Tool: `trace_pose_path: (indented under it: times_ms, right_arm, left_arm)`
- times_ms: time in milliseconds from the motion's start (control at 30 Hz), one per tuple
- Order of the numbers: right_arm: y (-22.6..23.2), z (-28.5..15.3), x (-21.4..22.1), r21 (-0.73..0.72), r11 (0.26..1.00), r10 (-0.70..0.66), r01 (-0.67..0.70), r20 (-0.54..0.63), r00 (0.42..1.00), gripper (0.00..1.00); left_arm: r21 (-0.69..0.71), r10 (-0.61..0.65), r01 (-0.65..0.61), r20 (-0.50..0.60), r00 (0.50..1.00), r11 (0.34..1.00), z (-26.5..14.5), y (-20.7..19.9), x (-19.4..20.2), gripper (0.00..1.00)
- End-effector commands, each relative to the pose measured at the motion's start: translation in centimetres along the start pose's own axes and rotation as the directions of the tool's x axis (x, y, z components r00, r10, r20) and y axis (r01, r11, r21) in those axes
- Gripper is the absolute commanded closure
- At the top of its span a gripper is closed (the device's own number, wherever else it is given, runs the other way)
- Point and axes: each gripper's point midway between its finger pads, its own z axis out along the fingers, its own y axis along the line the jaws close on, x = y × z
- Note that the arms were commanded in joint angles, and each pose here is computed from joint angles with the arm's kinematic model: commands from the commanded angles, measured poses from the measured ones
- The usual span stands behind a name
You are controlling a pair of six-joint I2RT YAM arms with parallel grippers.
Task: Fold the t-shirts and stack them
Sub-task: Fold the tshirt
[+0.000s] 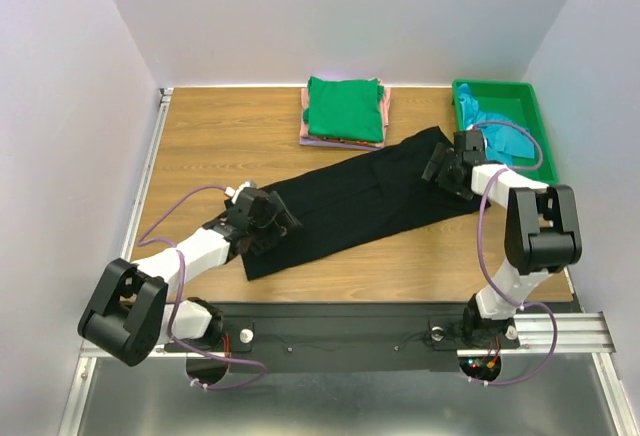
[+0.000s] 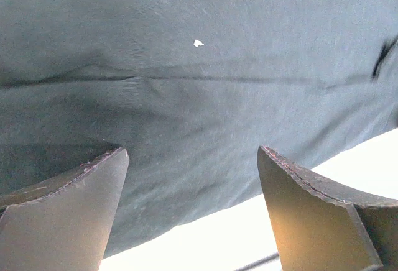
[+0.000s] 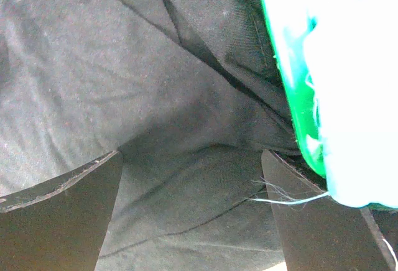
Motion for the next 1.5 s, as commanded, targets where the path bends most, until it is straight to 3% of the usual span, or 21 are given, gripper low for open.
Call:
trace_pose_path:
  times_ms: [0, 167, 267, 367, 700, 900, 1033, 1233, 1333, 1367, 1433, 1467]
  right_arm:
    - [0.6, 2.0, 0.2, -0.068, 0.988, -0.146, 0.141, -0.078, 0.986, 0.00]
    - [4.4, 3.2, 1.2, -0.279, 0.945, -0.216, 0.170, -0.143, 0.966, 0.00]
    - [5.8, 3.9, 1.2, -0.309, 0.935, -0.227, 0.174, -0.144, 0.963, 0.00]
    - [6.8, 4.7, 1.4, -0.311, 0.935, -0.227, 0.172, -0.149, 0.962, 0.00]
    - [7.6, 7.3, -5.0, -0.161, 0.970, -0.186, 0.183, -0.005, 0.983, 0.00]
    - [10.0, 0.2, -8.2, -0.269, 0.930, -0.229, 0.251, 0.108, 0.967, 0.00]
    - [11.7, -5.3, -7.6, -0.290, 0.903, -0.278, 0.317, 0.169, 0.946, 0.00]
    - [16.2, -14.0, 0.6, -0.363, 0.829, -0.359, 0.425, 0.238, 0.903, 0.00]
    - [19.8, -17.3, 7.8, -0.451, 0.749, -0.429, 0.486, 0.229, 0.874, 0.00]
    - [22.1, -19.4, 12.0, -0.501, 0.683, -0.484, 0.531, 0.234, 0.843, 0.00]
    - [23.5, -20.7, 15.5, -0.487, 0.649, -0.530, 0.585, 0.263, 0.806, 0.00]
    - [25.0, -21.9, 19.8, -0.518, 0.583, -0.590, 0.626, 0.260, 0.765, 0.00]
  left_arm:
    - [-0.183, -0.021, -0.014, -0.189, 0.982, 0.983, -0.9, 4.9, 6.1, 0.02]
    - [-0.221, -0.035, -0.019, -0.239, 0.970, 0.975, -2.5, 6.0, 8.7, 0.02]
    - [-0.199, -0.048, -0.001, -0.239, 0.970, 0.980, -3.5, 6.1, 9.4, 0.02]
    - [-0.177, -0.041, -0.008, -0.271, 0.962, 0.984, -4.2, 6.3, 10.3, 0.02]
    - [-0.064, 0.073, -0.098, -0.314, 0.947, 0.993, -5.9, 2.2, 12.1, 0.02]
    - [-0.104, 0.099, -0.110, -0.103, 0.990, 0.988, -7.7, -0.1, 7.0, 0.02]
    - [-0.175, 0.078, -0.065, 0.066, 0.995, 0.982, -8.7, 0.0, 3.0, 0.02]
    - [-0.336, 0.011, 0.085, 0.276, 0.961, 0.938, -9.5, 4.9, -4.1, 0.02]
    - [-0.293, -0.021, 0.121, 0.322, 0.946, 0.948, -8.9, 5.2, -6.0, 0.02]
    - [-0.296, -0.025, 0.129, 0.330, 0.944, 0.946, -8.7, 5.5, -6.4, 0.02]
    - [-0.319, -0.043, 0.162, 0.351, 0.935, 0.934, -8.0, 6.9, -7.2, 0.01]
    - [-0.333, -0.034, 0.151, 0.334, 0.942, 0.931, -7.1, 7.4, -7.4, 0.02]
